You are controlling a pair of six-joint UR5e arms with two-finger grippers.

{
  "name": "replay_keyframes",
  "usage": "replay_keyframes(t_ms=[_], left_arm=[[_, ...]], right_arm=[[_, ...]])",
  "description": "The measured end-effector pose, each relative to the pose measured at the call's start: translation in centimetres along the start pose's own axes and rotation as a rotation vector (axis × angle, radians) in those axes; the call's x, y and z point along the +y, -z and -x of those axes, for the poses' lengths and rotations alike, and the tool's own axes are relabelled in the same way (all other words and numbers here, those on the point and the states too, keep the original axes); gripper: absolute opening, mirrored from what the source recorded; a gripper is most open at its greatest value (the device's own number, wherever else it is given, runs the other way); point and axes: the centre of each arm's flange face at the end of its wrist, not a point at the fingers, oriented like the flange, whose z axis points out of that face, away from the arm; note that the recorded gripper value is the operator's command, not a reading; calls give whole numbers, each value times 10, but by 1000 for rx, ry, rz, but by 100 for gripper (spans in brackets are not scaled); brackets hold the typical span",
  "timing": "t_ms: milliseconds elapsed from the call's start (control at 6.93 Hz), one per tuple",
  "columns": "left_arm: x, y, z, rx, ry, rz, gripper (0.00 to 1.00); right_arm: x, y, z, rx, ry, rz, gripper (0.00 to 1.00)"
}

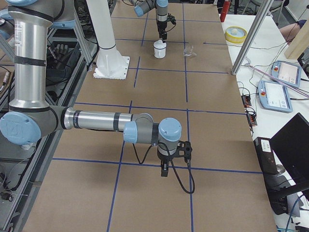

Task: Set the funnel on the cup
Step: 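Lower the left gripper and close it on the lid's knob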

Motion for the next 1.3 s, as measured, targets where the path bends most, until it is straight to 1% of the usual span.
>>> replay_keyframes(t_ms=[289, 433, 578, 722, 866, 1011, 1299], left_arm=[[3, -4, 0, -5, -4, 8, 75], [6, -7, 0, -9, -6, 17, 64], [8, -8, 0, -10, -7, 27, 46], [8, -8, 0, -11, -7, 31, 31], [8, -9, 0, -12, -7, 33, 3], [9, -7, 0, -9, -7, 34, 0], [12, 1, -1, 4, -9, 60, 0]], right_arm=[[0, 0, 0, 0, 0, 0, 100], [0, 0, 0, 0, 0, 0, 100], [0, 0, 0, 0, 0, 0, 100], [0, 0, 0, 0, 0, 0, 100], [0, 0, 0, 0, 0, 0, 100], [0, 0, 0, 0, 0, 0, 100], [0, 0, 0, 0, 0, 0, 100]])
